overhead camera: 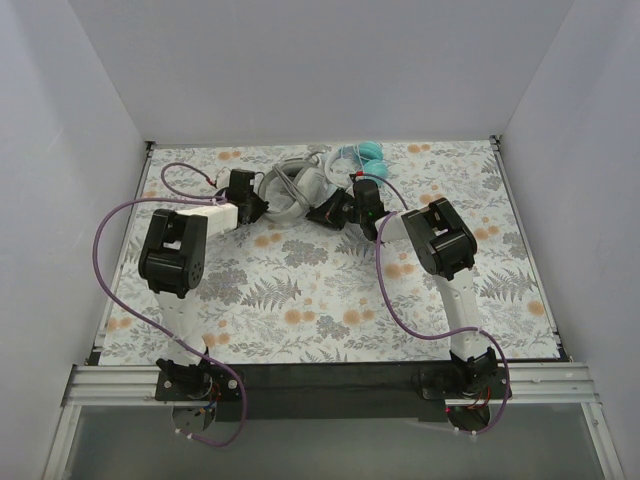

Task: Wrap the headphones
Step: Place the headphones on the table

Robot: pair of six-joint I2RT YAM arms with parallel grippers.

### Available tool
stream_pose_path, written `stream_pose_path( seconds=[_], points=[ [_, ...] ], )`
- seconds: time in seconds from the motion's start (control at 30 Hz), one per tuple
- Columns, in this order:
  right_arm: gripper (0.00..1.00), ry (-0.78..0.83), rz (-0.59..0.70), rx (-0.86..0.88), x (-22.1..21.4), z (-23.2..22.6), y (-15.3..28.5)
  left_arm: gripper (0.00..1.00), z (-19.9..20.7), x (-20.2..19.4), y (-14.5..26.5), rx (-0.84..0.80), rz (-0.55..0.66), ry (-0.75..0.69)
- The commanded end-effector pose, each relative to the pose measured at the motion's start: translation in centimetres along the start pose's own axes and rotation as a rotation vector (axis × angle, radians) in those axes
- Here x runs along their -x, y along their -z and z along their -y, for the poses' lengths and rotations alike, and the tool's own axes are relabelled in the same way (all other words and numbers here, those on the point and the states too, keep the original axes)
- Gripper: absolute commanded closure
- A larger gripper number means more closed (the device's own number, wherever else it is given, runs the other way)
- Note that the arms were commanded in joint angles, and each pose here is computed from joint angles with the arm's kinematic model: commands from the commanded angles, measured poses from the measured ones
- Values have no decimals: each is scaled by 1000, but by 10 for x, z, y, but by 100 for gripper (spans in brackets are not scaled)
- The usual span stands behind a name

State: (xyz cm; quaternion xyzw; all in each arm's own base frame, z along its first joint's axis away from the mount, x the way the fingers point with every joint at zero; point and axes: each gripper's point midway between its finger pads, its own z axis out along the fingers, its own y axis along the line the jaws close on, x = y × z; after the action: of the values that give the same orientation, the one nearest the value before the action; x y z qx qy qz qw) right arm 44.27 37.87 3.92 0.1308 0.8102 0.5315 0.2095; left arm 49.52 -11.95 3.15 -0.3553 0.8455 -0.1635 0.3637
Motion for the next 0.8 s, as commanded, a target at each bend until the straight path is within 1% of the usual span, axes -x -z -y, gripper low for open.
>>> stream_pose_path(
  seconds=[0.0,0.03,0.13,0.17,0.3,0.43,0.6,0.63,0.7,0.73,0.77],
  points=[
    [99,29,12,41,9,-29,4,100,33,42,4,-38,172,36],
    [99,27,10,38,8,-27,4,100,33,46,4,-25,196,32],
    [99,23,5,38,7,-27,4,100,31,43,1,9,213,21],
    [99,22,8,38,8,-28,5,100,34,42,0,7,212,19],
    [98,17,4,32,6,-25,5,100,27,34,-4,60,211,1],
    [92,12,1,34,7,-26,6,100,25,32,-6,79,225,-10],
    [78,24,4,39,6,-30,9,100,18,30,-9,122,243,-47],
    [74,26,6,37,7,-29,10,100,18,32,-9,126,248,-57],
    [70,35,10,41,8,-32,12,100,13,30,-12,143,246,-71],
    [64,34,8,37,6,-31,13,100,13,30,-13,147,249,-76],
    [62,36,8,37,6,-31,14,100,13,31,-14,147,251,-83]
  ],
)
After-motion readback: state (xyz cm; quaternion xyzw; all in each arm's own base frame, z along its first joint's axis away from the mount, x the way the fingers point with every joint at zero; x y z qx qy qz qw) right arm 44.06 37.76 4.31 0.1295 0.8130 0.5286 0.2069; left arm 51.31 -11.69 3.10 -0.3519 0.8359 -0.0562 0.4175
